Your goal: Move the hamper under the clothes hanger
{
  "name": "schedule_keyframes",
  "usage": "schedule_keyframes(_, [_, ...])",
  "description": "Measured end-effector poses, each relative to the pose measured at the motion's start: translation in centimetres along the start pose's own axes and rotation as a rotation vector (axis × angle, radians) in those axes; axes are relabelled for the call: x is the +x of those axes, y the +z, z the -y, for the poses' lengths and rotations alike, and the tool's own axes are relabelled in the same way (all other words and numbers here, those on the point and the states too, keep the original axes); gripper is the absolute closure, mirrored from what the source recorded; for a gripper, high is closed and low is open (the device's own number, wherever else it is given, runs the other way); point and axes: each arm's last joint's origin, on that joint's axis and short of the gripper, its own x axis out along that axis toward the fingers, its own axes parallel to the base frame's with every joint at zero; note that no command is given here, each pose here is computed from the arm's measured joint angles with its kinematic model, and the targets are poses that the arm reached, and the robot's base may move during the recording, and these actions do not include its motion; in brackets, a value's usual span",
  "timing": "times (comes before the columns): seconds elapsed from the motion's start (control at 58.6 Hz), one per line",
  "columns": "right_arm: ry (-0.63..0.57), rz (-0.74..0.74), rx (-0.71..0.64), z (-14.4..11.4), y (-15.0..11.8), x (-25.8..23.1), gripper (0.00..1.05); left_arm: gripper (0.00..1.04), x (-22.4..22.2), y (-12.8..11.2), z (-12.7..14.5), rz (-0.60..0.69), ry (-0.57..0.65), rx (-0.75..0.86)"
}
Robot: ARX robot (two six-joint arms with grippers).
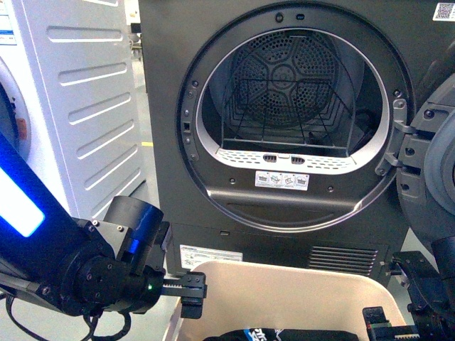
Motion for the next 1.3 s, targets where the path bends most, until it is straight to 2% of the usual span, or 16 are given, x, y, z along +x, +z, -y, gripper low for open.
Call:
schedule_keyframes(0.188, [-0.027, -0.001, 0.011, 0.6, -0.1, 0.8, 0.08, 0.07, 0.6, 0.3, 0.9, -0.002, -0.014, 0.011])
schedule_keyframes(0.443, [-0.063, -0.011, 0.037, 1.5, -0.8, 1.7, 0.08, 0.07, 1.9, -0.5, 2.3, -0.027, -0.035, 0.034])
schedule_keyframes(0.75, [-0.068, -0.044, 0.05, 1.7, -2.3, 2.6, 0.09, 0.07, 2.9, -1.6, 2.5, -0.056, -0.024, 0.032])
schedule_keyframes(0.836, [-0.068, -0.039, 0.051, 1.7, -2.3, 2.6, 0.22, 0.21, 3.0, -1.6, 2.5, -0.054, -0.017, 0.031])
schedule_keyframes(0.938, [-0.064, -0.031, 0.055, 1.7, -2.2, 2.6, 0.45, 0.44, 3.0, -1.3, 2.5, -0.045, -0.013, 0.032])
schedule_keyframes(0.972, [-0.059, -0.03, 0.054, 1.6, -2.2, 2.6, 0.47, 0.51, 3.0, -1.3, 2.5, -0.044, -0.011, 0.033])
schedule_keyframes(1.075, [-0.057, -0.028, 0.053, 1.4, -2.2, 2.7, 0.37, 0.67, 3.0, -1.3, 2.5, -0.044, -0.01, 0.033])
schedule_keyframes(1.194, [-0.054, -0.027, 0.053, 1.3, -2.2, 2.7, 0.17, 0.86, 3.0, -1.3, 2.6, -0.044, -0.01, 0.034])
schedule_keyframes(1.228, [-0.054, -0.027, 0.054, 1.2, -2.2, 2.7, 0.15, 0.91, 3.0, -1.3, 2.7, -0.043, -0.003, 0.035])
schedule_keyframes(1.296, [-0.051, -0.027, 0.054, 1.2, -2.1, 2.7, 0.17, 1.0, 3.0, -1.4, 2.6, -0.043, -0.002, 0.03])
